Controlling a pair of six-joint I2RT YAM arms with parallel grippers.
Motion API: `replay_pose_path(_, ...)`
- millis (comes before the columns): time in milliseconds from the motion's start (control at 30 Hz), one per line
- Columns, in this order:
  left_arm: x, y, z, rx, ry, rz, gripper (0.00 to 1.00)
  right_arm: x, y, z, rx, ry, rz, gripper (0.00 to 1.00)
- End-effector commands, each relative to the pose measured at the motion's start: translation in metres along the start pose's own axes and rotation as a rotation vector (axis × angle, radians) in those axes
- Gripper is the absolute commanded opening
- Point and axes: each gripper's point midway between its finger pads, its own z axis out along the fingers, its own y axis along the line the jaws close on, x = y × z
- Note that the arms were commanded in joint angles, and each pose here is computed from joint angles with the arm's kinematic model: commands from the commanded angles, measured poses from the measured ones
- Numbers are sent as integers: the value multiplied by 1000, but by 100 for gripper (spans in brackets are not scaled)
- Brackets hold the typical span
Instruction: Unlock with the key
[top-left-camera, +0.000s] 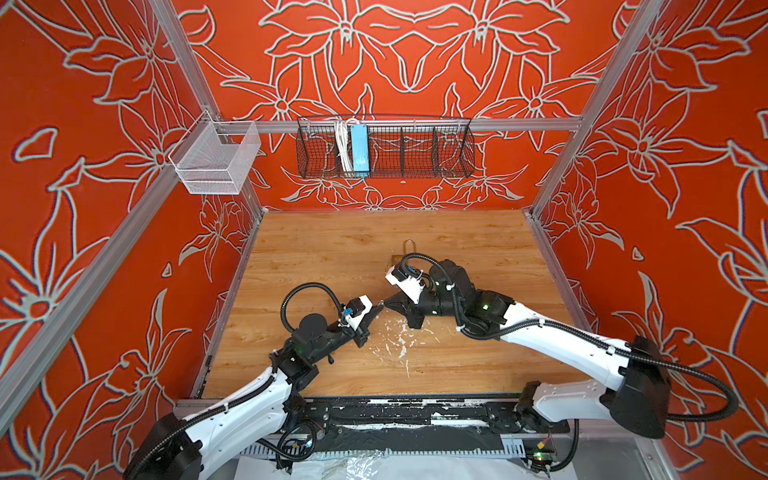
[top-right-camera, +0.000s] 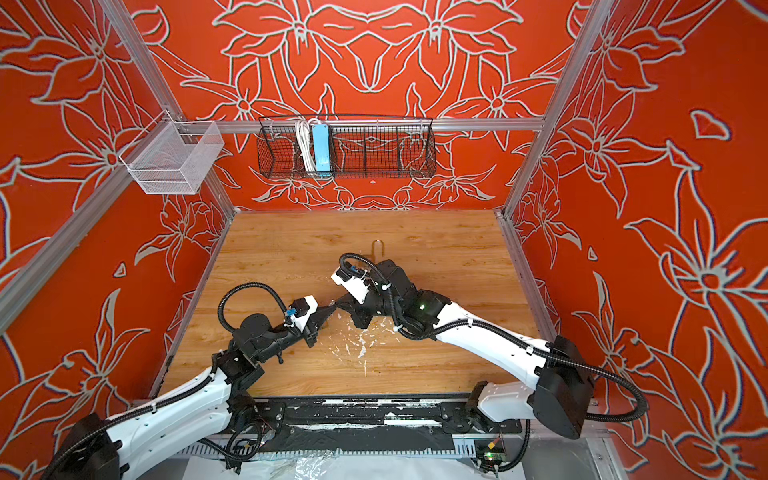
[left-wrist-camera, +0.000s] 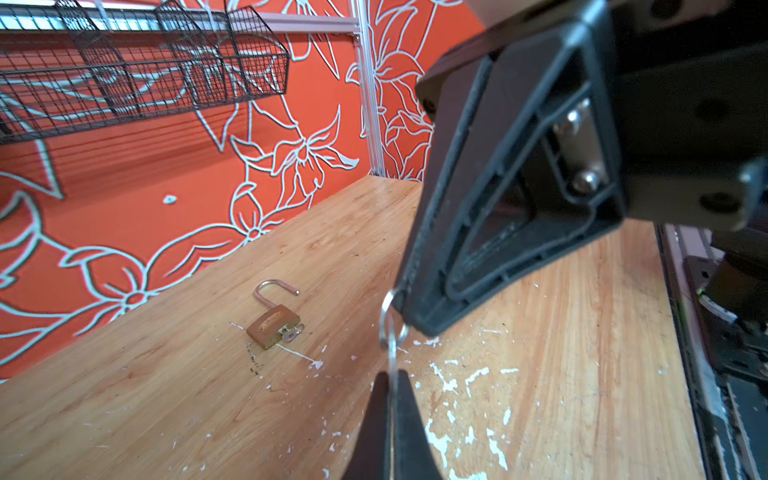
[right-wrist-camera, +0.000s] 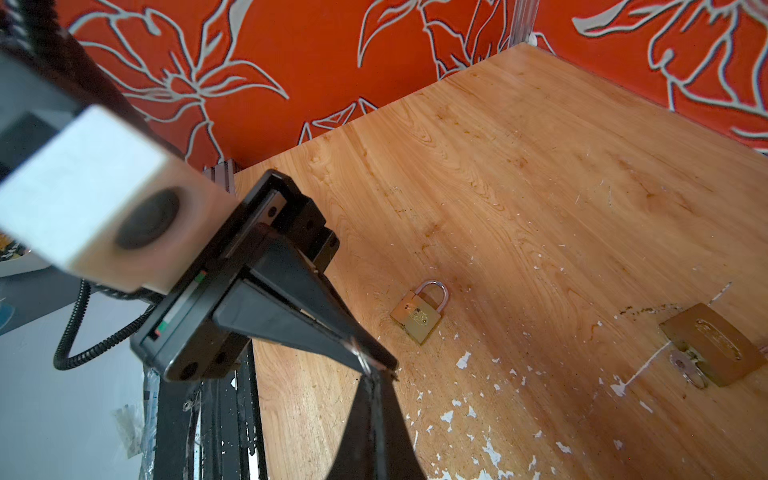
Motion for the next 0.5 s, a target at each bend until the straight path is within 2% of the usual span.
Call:
replay_pose_path(0, -7, -8, 1, 56, 26, 22, 0, -16, -13, -11, 80, -60, 18, 0)
replay_pose_path(133, -4, -3, 4, 41, 92, -22, 0, -11, -22, -20, 140, -74, 39, 0)
replay_pose_path(333, 0, -5, 9, 80, 275, -108, 0, 5, -42, -44, 274, -88, 60, 32)
replay_pose_path(467, -3, -28, 2, 245, 452, -150, 0, 15, -43, -62, 295, -106, 17, 45)
